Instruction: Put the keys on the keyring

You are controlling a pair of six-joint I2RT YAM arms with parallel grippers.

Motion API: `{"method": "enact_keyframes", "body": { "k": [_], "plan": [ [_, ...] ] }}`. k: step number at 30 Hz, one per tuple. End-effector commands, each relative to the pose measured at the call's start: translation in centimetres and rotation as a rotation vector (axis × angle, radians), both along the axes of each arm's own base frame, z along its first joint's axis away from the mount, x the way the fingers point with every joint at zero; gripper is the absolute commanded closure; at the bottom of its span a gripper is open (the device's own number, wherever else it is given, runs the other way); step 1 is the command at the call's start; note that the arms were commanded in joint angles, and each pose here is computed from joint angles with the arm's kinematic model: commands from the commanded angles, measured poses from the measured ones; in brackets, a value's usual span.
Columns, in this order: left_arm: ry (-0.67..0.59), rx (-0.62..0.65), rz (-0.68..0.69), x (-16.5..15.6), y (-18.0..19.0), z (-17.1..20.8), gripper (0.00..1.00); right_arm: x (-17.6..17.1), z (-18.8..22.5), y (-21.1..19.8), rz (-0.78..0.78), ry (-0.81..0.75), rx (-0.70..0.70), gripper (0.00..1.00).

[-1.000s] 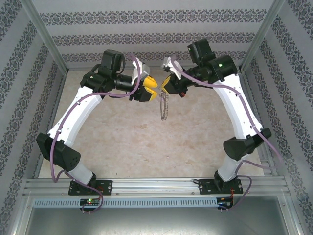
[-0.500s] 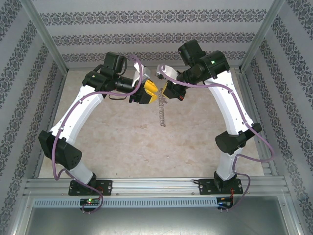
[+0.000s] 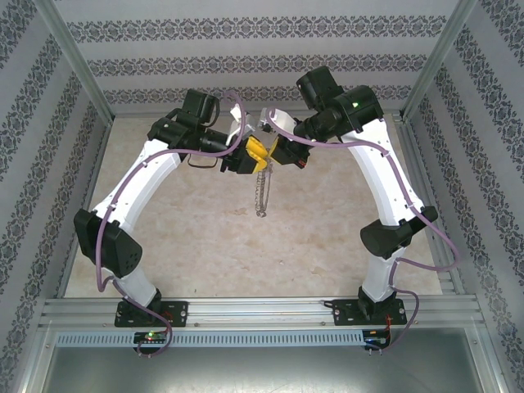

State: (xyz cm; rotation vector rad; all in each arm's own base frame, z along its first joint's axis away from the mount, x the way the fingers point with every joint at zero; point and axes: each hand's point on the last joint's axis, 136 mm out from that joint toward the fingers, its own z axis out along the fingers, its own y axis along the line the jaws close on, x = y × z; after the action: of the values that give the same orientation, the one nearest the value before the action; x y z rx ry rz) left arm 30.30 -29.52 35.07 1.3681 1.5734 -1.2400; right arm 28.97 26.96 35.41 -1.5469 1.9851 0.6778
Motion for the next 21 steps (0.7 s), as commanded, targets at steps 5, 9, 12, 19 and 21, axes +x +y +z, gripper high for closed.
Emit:
{"method": "enact_keyframes", "body": {
  "k": [5, 9, 12, 19, 21],
  "plan": [
    [-0.012, -0.035, -0.040, -0.74, -0.64, 1.16, 0.65, -1.04, 1.61, 0.60, 0.040, -0.042, 0.050, 1.00],
    [-0.021, -0.039, -0.042, -0.81, -0.67, 1.35, 0.75, -0.99, 1.46, 0.69, 0.042, -0.041, 0.049, 1.00],
    [-0.024, -0.047, -0.045, -0.81, -0.71, 1.51, 0.78, -0.97, 1.40, 0.71, 0.042, -0.039, 0.048, 1.00],
    [-0.027, -0.064, -0.061, -1.01, -0.77, 1.84, 0.91, -0.87, 1.20, 0.81, 0.043, -0.035, 0.045, 1.00],
    [-0.028, -0.069, -0.065, -1.05, -0.79, 1.93, 1.00, -0.80, 1.24, 0.83, 0.042, -0.039, 0.045, 1.00]
  ]
}}
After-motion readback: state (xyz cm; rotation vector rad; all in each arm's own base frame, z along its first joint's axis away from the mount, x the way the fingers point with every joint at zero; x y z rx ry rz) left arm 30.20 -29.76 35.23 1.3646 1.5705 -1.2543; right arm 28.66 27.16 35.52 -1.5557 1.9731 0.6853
